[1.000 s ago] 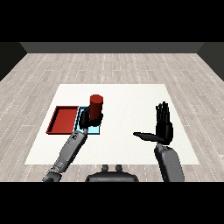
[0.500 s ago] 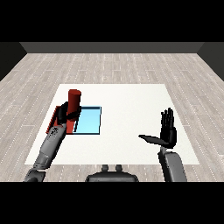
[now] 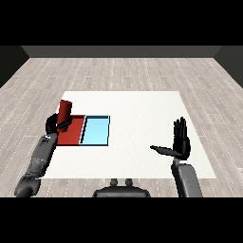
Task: Pick the red can and put it in the red box
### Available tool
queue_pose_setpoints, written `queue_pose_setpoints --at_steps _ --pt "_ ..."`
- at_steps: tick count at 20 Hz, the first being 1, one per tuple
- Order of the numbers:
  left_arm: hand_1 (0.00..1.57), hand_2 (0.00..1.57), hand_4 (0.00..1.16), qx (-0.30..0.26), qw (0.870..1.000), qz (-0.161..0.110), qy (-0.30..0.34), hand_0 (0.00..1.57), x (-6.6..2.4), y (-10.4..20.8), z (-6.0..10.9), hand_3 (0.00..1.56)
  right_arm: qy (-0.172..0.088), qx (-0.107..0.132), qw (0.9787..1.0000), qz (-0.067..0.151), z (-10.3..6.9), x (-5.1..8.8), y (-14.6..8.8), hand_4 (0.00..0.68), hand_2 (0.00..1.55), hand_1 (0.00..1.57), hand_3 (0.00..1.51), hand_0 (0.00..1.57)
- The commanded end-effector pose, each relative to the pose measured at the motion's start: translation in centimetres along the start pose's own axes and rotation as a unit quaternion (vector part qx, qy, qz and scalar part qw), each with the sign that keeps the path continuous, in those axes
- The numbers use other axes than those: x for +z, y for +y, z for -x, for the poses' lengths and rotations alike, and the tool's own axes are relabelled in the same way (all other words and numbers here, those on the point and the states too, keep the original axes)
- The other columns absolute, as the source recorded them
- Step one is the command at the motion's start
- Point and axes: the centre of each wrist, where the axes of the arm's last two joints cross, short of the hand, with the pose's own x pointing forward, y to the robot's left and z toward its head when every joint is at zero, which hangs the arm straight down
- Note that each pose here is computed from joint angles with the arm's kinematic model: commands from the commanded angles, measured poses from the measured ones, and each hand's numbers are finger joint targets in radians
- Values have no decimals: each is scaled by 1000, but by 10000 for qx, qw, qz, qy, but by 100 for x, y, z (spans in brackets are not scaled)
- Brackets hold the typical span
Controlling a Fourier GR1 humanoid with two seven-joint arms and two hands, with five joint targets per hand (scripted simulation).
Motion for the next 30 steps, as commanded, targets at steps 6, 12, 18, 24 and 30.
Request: queue_pose_setpoints --at_steps 6,12,18,24,30 --pt "1398 1344 919 -719 9931 169 909 1398 36 -409 416 1350 47 400 9991 -113 286 13 132 0 0 0 0 0" --pt "1353 1369 938 -467 9905 381 1239 1353 87 -345 590 1276 20 608 9980 -144 458 -124 217 0 0 0 0 0" --pt "0 0 270 -1680 9656 1299 1503 0 62 -335 578 0 17 515 9985 -201 408 -65 83 0 0 0 0 0" --pt "0 0 0 -1360 9776 606 1490 0 -103 -14 473 0 -127 353 9989 -268 214 -91 -75 0 0 0 0 0" --pt "0 0 0 911 9939 -503 -379 0 -224 -83 157 0 -2 82 9999 -134 332 -118 20 0 0 0 0 0"
